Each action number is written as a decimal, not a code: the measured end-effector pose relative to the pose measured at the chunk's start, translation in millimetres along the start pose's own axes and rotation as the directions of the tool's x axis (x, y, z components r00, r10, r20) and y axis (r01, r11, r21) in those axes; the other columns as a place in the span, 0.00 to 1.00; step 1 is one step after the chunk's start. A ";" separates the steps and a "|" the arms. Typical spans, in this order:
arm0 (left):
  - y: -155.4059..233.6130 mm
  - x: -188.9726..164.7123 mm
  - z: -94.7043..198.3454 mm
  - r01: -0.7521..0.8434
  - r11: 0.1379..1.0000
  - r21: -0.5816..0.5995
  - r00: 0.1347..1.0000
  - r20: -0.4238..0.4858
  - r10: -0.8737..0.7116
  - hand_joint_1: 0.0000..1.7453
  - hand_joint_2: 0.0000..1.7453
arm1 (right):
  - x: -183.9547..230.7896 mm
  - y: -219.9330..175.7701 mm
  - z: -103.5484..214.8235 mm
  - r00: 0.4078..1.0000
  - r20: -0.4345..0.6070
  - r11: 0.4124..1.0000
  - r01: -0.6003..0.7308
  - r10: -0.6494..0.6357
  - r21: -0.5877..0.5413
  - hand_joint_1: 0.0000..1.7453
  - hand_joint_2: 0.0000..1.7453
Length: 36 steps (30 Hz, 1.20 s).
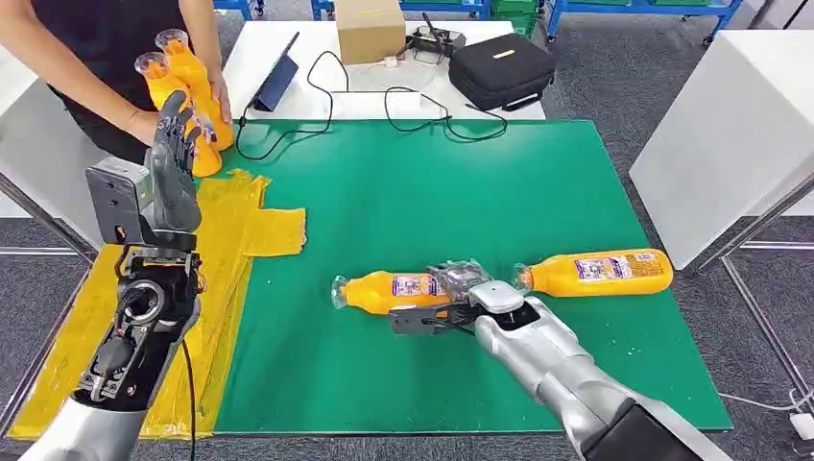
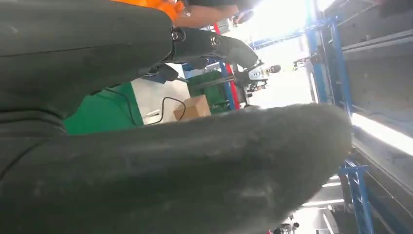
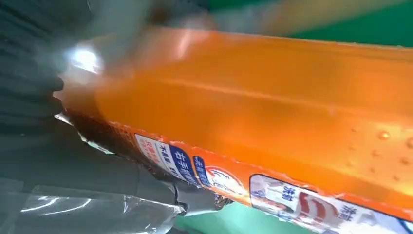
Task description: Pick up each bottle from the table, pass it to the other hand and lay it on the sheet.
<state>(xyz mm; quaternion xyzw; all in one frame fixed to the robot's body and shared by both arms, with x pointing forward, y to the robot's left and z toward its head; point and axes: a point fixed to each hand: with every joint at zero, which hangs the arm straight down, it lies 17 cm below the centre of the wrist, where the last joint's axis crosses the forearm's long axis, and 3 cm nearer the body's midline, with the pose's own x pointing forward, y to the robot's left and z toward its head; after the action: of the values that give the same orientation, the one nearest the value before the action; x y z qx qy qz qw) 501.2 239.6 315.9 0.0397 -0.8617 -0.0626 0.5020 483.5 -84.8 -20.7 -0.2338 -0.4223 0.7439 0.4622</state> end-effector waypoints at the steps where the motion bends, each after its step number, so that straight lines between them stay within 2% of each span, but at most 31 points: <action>1: 0.2 -0.3 0.2 -0.005 1.000 -0.001 1.000 -0.002 0.005 0.00 0.00 | -1.5 0.9 0.3 1.000 -0.004 1.000 0.006 -0.006 0.002 1.00 1.00; 6: -8.6 -19.5 7.6 -0.121 0.992 -0.039 0.990 -0.083 0.117 0.00 0.00 | -7.3 3.9 1.4 0.997 -0.017 0.997 0.075 -0.075 -0.003 1.00 1.00; 10: -17.4 -40.0 19.3 -0.241 0.969 -0.061 0.955 -0.192 0.225 0.00 0.00 | -12.6 -6.6 3.9 0.979 -0.034 0.979 0.198 -0.200 -0.052 1.00 1.00; 13: -17.5 -51.1 28.0 -0.261 0.964 -0.056 0.943 -0.230 0.242 0.00 0.00 | -15.6 -11.3 6.6 0.968 -0.035 0.966 0.247 -0.250 -0.075 1.00 1.00; 17: -16.7 -65.4 44.1 -0.370 0.929 -0.029 0.891 -0.295 0.345 0.00 0.00 | -15.2 -29.0 14.1 0.927 -0.008 0.913 0.369 -0.376 -0.173 1.00 1.00; 18: -15.6 -70.6 51.4 -0.406 0.914 -0.013 0.870 -0.312 0.382 0.00 1.00 | -12.7 -34.1 18.1 0.908 0.010 0.890 0.413 -0.419 -0.195 1.00 1.00; 22: -10.7 -89.2 81.5 -0.508 0.860 0.049 0.793 -0.364 0.489 0.00 1.00 | -14.4 -62.7 41.5 0.828 0.099 0.781 0.555 -0.552 -0.285 1.00 1.00; 25: -12.7 -94.7 95.7 -0.568 0.819 0.075 0.742 -0.384 0.550 0.00 1.00 | -11.1 -95.0 60.1 0.779 0.199 0.700 0.623 -0.594 -0.348 1.00 1.00; 28: -23.3 -98.3 111.9 -0.636 0.765 0.098 0.677 -0.406 0.614 0.00 1.00 | -5.8 -131.5 92.5 0.711 0.331 0.577 0.700 -0.620 -0.422 1.00 1.00; 33: -53.2 -94.2 122.6 -0.708 0.701 0.088 0.607 -0.432 0.667 0.00 1.00 | 8.4 -148.2 131.8 0.659 0.421 0.484 0.748 -0.623 -0.455 1.00 1.00; 36: -67.1 -90.7 124.6 -0.726 0.684 0.075 0.590 -0.443 0.675 0.00 1.00 | 13.3 -152.0 145.2 0.644 0.448 0.457 0.761 -0.621 -0.461 1.00 1.00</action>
<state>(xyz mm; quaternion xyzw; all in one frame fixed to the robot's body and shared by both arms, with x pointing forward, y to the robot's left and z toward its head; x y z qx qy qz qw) 437.9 193.6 167.1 -0.3182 -0.6667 0.1017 0.6662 444.7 -100.1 185.7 -0.0950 -0.7440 0.3298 0.5733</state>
